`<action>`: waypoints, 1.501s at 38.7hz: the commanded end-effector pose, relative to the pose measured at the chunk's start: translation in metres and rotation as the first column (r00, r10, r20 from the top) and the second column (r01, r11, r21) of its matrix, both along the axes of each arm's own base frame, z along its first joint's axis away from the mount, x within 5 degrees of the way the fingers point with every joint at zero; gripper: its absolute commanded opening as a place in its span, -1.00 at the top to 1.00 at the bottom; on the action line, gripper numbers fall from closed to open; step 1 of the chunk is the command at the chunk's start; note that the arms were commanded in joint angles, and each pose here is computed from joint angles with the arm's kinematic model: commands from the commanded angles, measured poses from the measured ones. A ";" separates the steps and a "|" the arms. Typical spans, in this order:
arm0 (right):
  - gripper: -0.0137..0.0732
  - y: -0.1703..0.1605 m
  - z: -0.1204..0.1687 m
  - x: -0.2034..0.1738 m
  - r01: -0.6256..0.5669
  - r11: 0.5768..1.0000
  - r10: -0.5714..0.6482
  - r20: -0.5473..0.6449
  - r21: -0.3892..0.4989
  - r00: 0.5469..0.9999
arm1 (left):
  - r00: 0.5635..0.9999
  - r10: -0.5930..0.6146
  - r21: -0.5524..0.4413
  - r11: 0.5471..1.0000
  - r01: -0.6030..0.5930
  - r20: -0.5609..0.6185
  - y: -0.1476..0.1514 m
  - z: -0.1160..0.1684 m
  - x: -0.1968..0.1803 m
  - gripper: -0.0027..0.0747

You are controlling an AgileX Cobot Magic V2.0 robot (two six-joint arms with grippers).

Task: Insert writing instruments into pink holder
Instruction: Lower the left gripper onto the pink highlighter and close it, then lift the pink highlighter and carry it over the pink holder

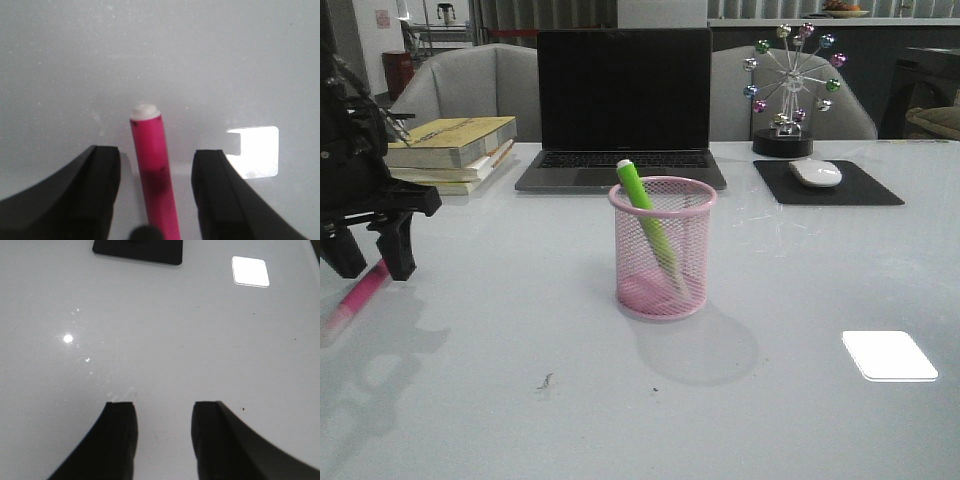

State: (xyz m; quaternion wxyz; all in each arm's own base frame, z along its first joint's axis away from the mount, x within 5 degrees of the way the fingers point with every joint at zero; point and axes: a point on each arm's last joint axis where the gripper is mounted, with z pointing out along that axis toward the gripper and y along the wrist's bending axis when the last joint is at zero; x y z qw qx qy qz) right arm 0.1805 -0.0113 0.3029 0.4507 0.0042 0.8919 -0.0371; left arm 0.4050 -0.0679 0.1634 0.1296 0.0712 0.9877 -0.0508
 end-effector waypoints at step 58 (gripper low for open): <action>-0.22 -0.001 0.016 0.002 -0.005 1.000 0.007 0.098 -0.025 0.995 | 0.665 -0.099 -0.149 0.940 0.306 0.740 -0.112 0.189 -0.053 0.69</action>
